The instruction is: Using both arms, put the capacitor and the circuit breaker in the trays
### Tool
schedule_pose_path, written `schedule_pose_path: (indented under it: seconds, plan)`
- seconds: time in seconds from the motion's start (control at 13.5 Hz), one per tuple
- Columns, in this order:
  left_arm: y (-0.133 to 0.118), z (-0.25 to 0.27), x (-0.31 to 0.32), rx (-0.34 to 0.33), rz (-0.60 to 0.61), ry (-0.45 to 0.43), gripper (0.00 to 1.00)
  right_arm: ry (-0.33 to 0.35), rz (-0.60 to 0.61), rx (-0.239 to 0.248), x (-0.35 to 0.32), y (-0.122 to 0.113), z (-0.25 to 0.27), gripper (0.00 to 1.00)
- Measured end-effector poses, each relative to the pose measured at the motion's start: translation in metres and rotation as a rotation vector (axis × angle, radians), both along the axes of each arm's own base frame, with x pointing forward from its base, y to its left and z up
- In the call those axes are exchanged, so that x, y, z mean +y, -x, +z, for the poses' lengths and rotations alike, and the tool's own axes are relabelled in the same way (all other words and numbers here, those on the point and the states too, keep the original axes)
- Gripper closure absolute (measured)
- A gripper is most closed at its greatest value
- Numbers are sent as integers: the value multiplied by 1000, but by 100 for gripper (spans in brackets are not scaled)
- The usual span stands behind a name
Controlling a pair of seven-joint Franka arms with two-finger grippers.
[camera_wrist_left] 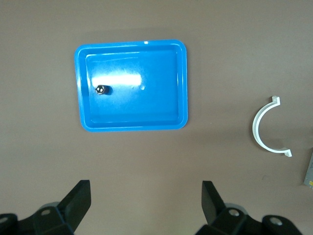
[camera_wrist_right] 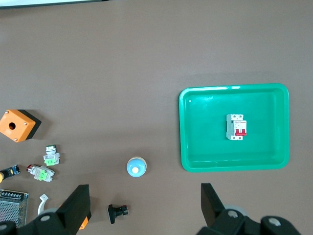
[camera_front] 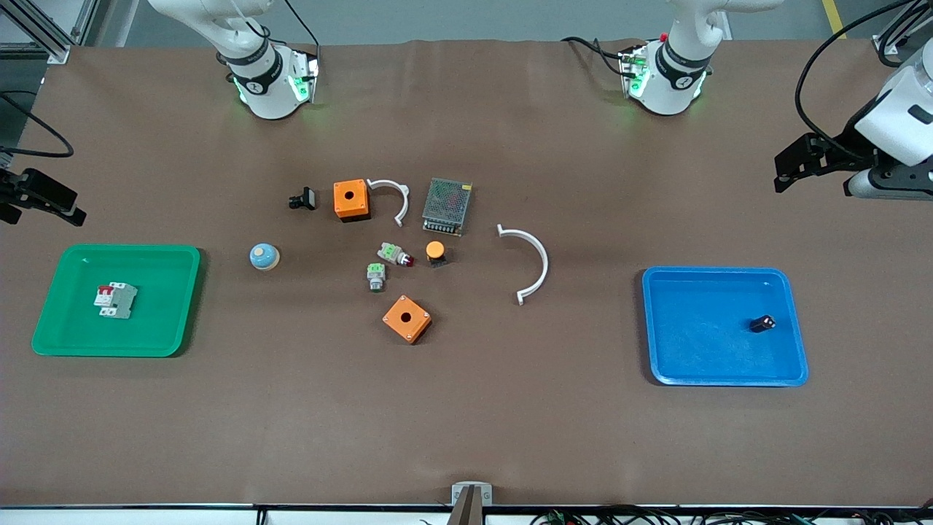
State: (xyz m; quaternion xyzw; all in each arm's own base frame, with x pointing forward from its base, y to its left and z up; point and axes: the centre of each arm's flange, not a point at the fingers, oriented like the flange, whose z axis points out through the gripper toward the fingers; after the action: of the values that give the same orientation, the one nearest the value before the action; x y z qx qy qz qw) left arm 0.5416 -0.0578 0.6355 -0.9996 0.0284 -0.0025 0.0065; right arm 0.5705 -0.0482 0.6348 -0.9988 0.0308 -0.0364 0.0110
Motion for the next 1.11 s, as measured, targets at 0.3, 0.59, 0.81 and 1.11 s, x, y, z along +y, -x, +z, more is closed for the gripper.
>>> schedule_pose_path:
  seconds: [0.3,0.59,0.81,1.11]
  plan:
    - [4,2,1,16,23,-2,0,1,0,-8,0,0,4,0]
    - [6,7,3,7,28,-1,0,1,0,-13,0,0,6,0]
    - [6,7,4,7,29,-1,0,1,0,-14,0,0,7,0]
    - [6,8,4,6,29,-1,0,3,0,-36,0,0,17,0]
